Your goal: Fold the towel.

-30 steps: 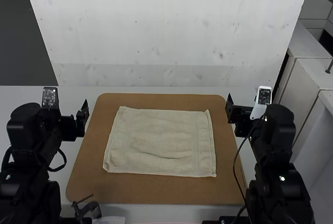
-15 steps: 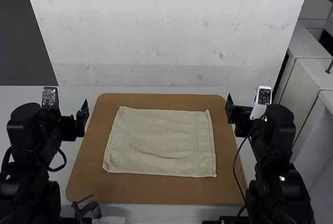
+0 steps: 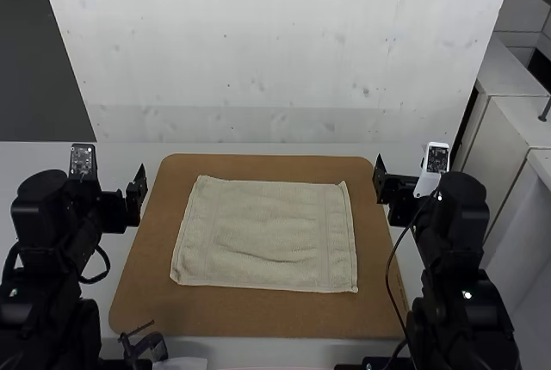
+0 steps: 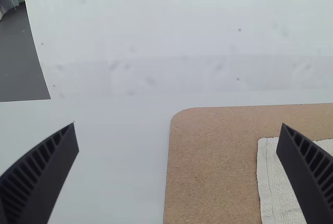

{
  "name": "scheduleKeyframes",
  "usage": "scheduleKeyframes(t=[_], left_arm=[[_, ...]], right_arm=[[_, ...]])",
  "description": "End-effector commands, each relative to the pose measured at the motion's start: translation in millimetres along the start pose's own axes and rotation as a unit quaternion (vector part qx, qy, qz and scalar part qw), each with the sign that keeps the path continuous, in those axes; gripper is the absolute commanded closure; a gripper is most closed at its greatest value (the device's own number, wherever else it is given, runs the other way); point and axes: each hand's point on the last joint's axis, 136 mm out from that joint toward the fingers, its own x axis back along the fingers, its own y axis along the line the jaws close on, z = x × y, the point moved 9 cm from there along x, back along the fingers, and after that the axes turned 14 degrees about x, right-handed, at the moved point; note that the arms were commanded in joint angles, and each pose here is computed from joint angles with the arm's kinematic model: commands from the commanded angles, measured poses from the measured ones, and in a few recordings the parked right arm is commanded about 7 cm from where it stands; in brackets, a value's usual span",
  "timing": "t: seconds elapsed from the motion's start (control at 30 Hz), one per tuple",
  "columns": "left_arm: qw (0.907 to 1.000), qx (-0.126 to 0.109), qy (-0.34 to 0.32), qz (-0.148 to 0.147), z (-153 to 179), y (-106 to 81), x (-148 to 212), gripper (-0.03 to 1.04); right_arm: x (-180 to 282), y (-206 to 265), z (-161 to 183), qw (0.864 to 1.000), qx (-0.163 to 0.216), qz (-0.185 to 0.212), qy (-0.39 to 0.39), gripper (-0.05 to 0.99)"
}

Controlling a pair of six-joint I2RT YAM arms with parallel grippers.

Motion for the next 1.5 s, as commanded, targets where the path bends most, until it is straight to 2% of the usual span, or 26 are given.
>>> scheduleKeyframes(t=[0.0,0.07,0.1,0.13,0.23,0.33,0.47,0.6,0.77,0.9,0.97,1.1,1.27,1.47], left_arm=[[0.9998,0.005,-0.02,0.002,-8,-0.4,3,0.03],[0.9998,0.008,-0.006,0.018,-7,-3.4,4,0.03],[0.9991,0.007,0.005,0.042,-8,-7.6,6,0.03],[0.9986,0.007,0.005,0.053,-8,-9.4,7,0.03],[0.9991,0.007,-0.021,0.037,-21,-8.2,12,0.03],[0.999,0.007,-0.027,0.035,-38,-10.6,15,0.03],[0.9991,0.018,0.026,0.028,-54,-14.9,3,0.03],[0.9954,0.017,0.094,0.005,-59,-14.8,-21,0.03],[0.9854,0.01,0.17,0.001,-52,-18.2,-57,0.03],[0.9725,0.01,0.233,-0.001,-41,-18.9,-87,0.03],[0.966,0.003,0.259,-0.002,-36,-18.7,-102,0.04],[0.9557,0.014,0.294,-0.004,-35,-15.6,-129,0.05],[0.9493,0.024,0.313,-0.014,-33,-11.3,-147,0.05],[0.9433,0.028,0.33,-0.018,-20,-8.7,-155,0.05]], right_arm=[[1,2,-5,1.0,-0.004,-0.008,-0.015,-0.03],[1,2,-4,1.0,-0.004,-0.008,-0.015,-0.03],[1,2,-5,1.0,-0.004,-0.009,-0.015,-0.03],[2,2,-5,1.0,-0.003,-0.011,-0.017,-0.03],[2,3,-7,1.0,-0.004,-0.019,-0.021,-0.03],[2,3,-16,1.0,-0.004,-0.026,-0.016,-0.03],[-9,5,-21,0.999,-0.015,-0.041,0.028,-0.03],[-32,5,-22,0.994,-0.022,-0.05,0.092,-0.03],[-74,8,-22,0.978,-0.03,-0.066,0.198,-0.03],[-113,15,-11,0.958,-0.037,-0.075,0.273,-0.03],[-130,22,-5,0.95,-0.033,-0.085,0.3,-0.03],[-161,39,14,0.93,-0.025,-0.104,0.353,-0.02],[-190,55,33,0.913,-0.028,-0.114,0.39,-0.02],[-218,73,52,0.9,-0.022,-0.12,0.417,-0.02]])
